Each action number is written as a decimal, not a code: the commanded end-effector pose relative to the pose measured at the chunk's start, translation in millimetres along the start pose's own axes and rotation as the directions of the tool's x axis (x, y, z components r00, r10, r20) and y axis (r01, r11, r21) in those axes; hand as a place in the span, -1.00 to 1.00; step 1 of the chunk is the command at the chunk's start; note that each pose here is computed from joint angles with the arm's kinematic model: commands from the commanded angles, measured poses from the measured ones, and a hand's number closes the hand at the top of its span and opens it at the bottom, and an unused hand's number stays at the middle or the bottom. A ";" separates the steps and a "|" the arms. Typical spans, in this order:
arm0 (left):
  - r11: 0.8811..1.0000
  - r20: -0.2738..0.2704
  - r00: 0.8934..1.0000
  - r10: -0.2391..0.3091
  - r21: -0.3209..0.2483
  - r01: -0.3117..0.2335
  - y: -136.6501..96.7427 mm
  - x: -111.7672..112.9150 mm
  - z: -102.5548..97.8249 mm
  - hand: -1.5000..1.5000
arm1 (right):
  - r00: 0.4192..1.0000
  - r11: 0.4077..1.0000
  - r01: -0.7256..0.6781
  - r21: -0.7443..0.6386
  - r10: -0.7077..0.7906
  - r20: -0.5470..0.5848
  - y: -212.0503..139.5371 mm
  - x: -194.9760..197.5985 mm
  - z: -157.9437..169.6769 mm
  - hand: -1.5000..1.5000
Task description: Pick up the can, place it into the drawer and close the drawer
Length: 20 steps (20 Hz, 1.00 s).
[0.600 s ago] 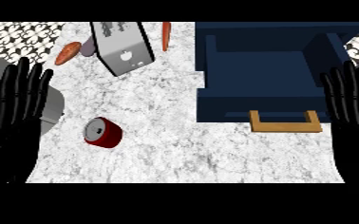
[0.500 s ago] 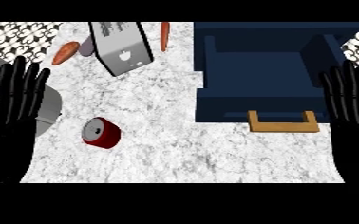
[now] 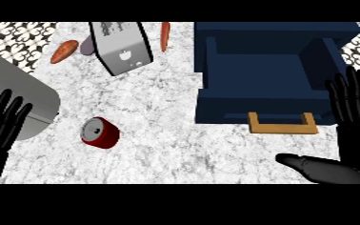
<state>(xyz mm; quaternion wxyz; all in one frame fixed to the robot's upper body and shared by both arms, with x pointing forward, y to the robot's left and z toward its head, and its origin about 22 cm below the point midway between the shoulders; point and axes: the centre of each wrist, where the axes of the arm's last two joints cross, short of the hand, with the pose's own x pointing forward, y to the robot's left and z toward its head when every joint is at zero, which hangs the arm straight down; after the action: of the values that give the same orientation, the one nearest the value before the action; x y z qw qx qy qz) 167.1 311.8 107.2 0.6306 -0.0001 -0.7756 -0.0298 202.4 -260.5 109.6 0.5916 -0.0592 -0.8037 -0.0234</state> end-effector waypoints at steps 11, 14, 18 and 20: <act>0.999 -0.102 0.994 0.048 0.030 -0.045 27.6 23.4 7.3 -1.00 | 0.997 0.999 -0.025 -0.021 0.024 -0.072 -3.7 -5.3 15.1 -1.00; 0.999 -0.119 0.992 0.037 0.023 -0.035 36.9 -1.7 2.4 -1.00 | 0.998 1.000 -0.010 -0.018 0.008 -0.063 -3.1 -6.2 11.3 -1.00; 1.000 -0.150 0.989 0.011 0.010 -0.010 8.9 -36.5 -18.0 -1.00 | 0.998 1.000 -0.001 -0.031 -0.001 -0.056 -8.8 -18.8 9.0 -1.00; 0.999 -0.177 0.984 0.034 0.011 -0.032 10.6 -24.2 6.7 -1.00 | 0.997 0.999 -0.033 -0.023 0.031 -0.070 -11.5 10.4 16.5 -1.00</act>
<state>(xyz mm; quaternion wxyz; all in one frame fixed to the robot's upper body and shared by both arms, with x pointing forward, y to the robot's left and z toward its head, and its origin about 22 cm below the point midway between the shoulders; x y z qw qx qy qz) 169.9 324.8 90.3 0.6846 -0.0066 -0.7288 -0.0131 193.8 -271.3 99.5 0.6143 -0.0743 -0.7850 -0.0292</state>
